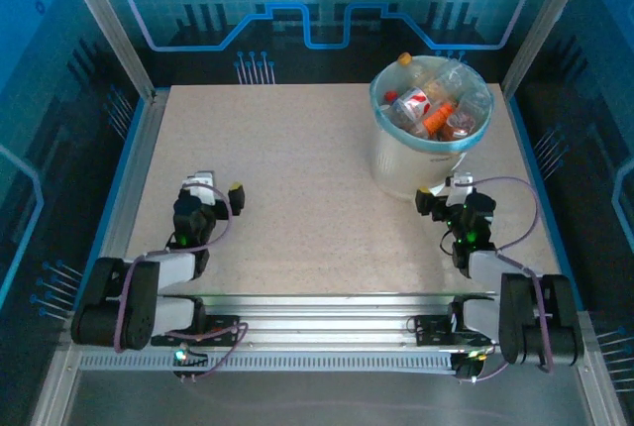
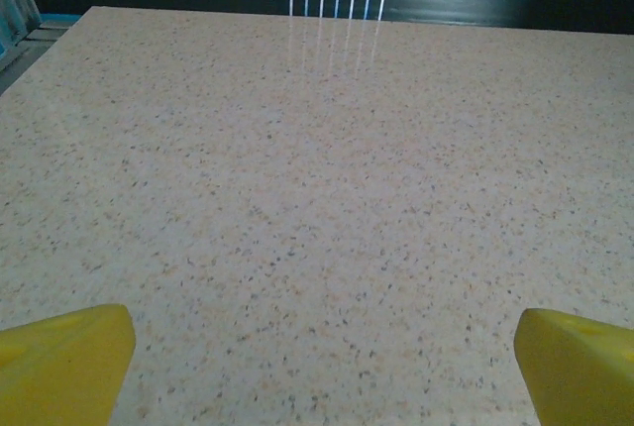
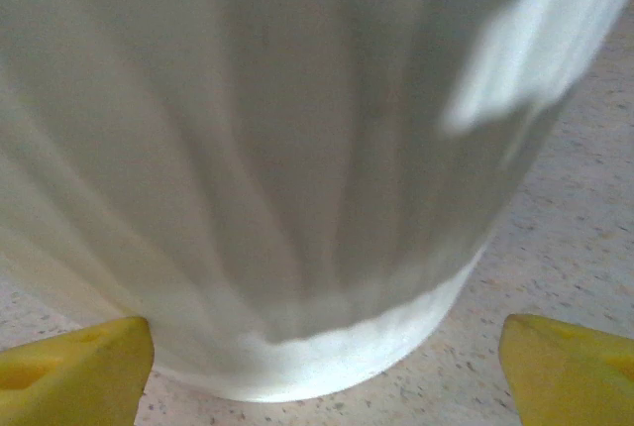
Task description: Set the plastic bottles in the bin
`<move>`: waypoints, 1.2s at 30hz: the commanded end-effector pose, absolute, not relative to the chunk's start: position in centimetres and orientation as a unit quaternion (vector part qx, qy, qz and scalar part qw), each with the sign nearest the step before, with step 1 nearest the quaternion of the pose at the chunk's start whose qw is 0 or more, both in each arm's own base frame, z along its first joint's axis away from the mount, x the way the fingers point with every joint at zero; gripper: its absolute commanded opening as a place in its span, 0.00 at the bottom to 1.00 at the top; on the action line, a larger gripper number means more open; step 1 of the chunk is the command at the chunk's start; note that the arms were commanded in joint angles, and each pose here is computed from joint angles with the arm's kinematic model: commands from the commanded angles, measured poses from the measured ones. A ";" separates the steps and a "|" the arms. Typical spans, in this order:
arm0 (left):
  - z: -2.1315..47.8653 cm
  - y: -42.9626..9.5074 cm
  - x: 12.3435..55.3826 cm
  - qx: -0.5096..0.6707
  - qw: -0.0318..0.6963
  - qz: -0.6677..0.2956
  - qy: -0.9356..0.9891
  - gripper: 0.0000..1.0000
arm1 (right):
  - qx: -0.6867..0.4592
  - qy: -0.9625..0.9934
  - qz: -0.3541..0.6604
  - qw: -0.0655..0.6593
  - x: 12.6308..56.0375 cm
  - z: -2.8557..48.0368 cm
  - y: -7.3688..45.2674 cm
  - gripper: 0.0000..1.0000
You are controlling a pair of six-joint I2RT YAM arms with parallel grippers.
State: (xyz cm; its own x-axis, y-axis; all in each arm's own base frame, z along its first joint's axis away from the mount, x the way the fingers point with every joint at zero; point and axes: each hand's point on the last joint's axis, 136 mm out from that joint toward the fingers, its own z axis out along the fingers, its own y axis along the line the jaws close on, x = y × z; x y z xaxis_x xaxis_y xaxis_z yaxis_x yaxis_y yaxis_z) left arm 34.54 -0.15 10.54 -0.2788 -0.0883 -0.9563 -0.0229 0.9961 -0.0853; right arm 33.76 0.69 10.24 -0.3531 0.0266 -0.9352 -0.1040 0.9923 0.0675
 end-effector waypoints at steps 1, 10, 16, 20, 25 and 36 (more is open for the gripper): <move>12.8 -0.4 36.3 -0.023 0.635 -0.054 0.770 0.99 | -0.039 0.792 0.076 0.605 36.0 13.2 0.5 0.92; 10.7 -0.5 37.3 -0.021 0.641 -0.060 0.765 0.99 | -0.077 0.783 0.129 0.603 37.1 12.1 2.4 0.94; 9.9 0.7 39.0 -0.051 0.601 -0.040 0.797 0.99 | -0.093 0.783 0.096 0.607 36.8 10.8 3.3 0.98; 9.7 1.0 39.5 -0.061 0.589 -0.033 0.805 0.99 | -0.051 0.797 0.059 0.599 37.7 10.3 2.0 1.00; 9.7 0.9 39.5 -0.060 0.589 -0.033 0.805 0.99 | -0.013 0.826 -0.050 0.561 39.5 9.5 1.1 1.00; 9.5 -0.6 39.8 -0.022 0.579 -0.059 0.813 0.99 | -0.001 0.825 -0.045 0.563 39.4 9.7 0.7 1.00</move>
State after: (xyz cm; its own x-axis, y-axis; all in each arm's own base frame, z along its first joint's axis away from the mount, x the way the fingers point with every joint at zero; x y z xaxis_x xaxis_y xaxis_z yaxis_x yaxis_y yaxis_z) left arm 39.22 0.10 8.41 -0.3458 -0.1209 -0.9305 -0.0178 0.9923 -0.1223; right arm 38.91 1.84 9.14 -0.3748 -0.0515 -0.9257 -0.0136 0.9987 -0.0500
